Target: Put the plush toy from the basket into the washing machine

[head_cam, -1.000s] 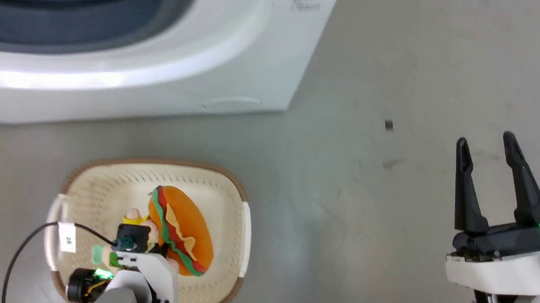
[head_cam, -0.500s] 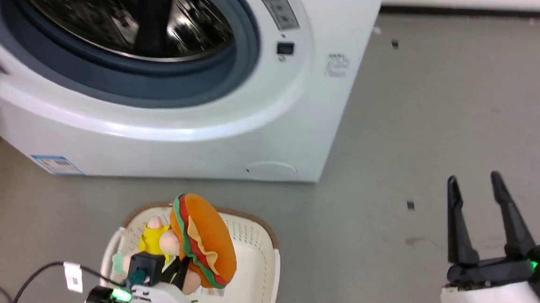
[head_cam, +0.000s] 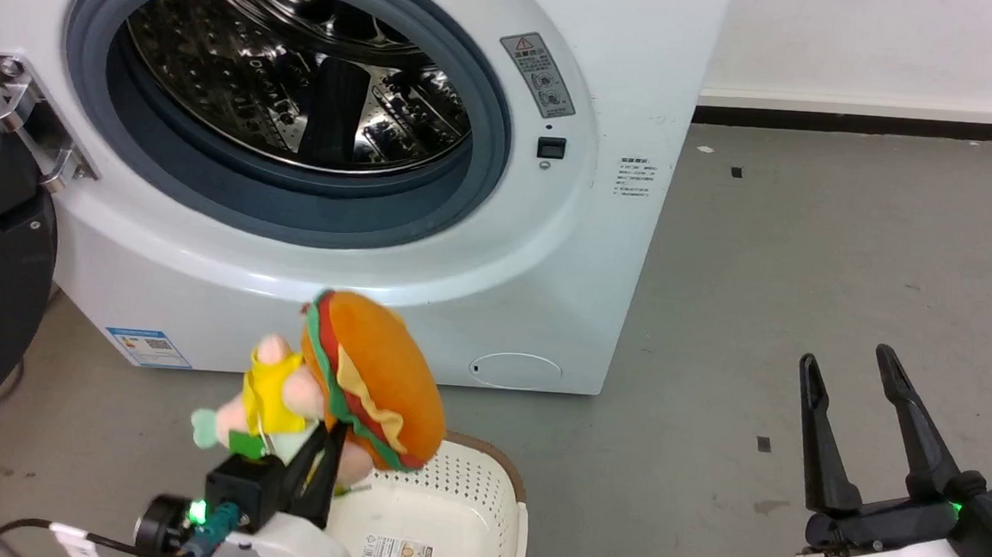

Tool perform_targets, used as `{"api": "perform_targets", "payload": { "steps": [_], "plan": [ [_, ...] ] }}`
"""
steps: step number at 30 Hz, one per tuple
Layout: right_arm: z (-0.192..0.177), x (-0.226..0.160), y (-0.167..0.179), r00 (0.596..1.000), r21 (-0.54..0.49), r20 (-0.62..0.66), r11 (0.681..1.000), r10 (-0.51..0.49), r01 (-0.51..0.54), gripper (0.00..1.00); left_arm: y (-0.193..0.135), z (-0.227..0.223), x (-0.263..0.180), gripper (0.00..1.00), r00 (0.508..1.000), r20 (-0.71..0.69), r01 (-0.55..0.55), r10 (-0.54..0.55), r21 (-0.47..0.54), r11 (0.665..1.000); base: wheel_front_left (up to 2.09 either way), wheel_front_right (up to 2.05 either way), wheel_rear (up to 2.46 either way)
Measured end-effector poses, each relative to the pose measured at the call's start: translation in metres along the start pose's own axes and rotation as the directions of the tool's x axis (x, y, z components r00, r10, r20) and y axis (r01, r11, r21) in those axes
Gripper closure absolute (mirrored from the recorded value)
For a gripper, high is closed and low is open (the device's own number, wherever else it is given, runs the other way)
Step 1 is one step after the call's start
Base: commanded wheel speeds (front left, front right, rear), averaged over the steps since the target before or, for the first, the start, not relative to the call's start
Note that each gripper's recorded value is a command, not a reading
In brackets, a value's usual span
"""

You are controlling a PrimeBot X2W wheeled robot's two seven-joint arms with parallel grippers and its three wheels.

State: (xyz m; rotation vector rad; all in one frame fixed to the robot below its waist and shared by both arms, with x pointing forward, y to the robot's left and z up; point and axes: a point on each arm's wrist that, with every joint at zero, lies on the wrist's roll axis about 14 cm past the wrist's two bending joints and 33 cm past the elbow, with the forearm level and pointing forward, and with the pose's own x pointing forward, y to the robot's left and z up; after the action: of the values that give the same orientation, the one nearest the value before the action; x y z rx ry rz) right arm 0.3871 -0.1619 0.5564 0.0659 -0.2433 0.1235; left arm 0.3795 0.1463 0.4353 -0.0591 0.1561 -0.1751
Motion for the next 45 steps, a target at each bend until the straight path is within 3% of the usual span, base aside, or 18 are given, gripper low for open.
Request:
{"api": "perform_targets", "payload": {
  "steps": [11,22,36,45],
  "plan": [
    [-0.011,-0.008,-0.014,0.998,-0.005,-0.04,0.999,-0.043,0.043,0.0,0.007,0.087,0.03,1.0,0.965,0.259,0.011,-0.027,0.065,0.998,0.0,0.0,0.0],
    [-0.035,0.006,-0.031,0.992,-0.015,-0.089,0.996,-0.086,0.085,0.0,0.032,0.133,0.109,1.0,0.938,0.345,-0.005,-0.039,0.127,0.992,0.0,0.0,0.0],
    [-0.093,0.025,-0.059,0.969,-0.011,-0.199,0.989,-0.149,0.15,0.0,0.067,0.132,0.248,1.0,0.965,0.26,-0.021,-0.029,0.187,0.982,0.0,0.0,0.0],
    [-0.133,0.016,-0.079,0.933,-0.033,-0.299,0.979,-0.2,0.199,0.0,0.1,0.075,0.321,1.0,0.998,0.058,-0.041,0.028,0.226,0.973,0.0,0.0,0.0]
  ]
}}
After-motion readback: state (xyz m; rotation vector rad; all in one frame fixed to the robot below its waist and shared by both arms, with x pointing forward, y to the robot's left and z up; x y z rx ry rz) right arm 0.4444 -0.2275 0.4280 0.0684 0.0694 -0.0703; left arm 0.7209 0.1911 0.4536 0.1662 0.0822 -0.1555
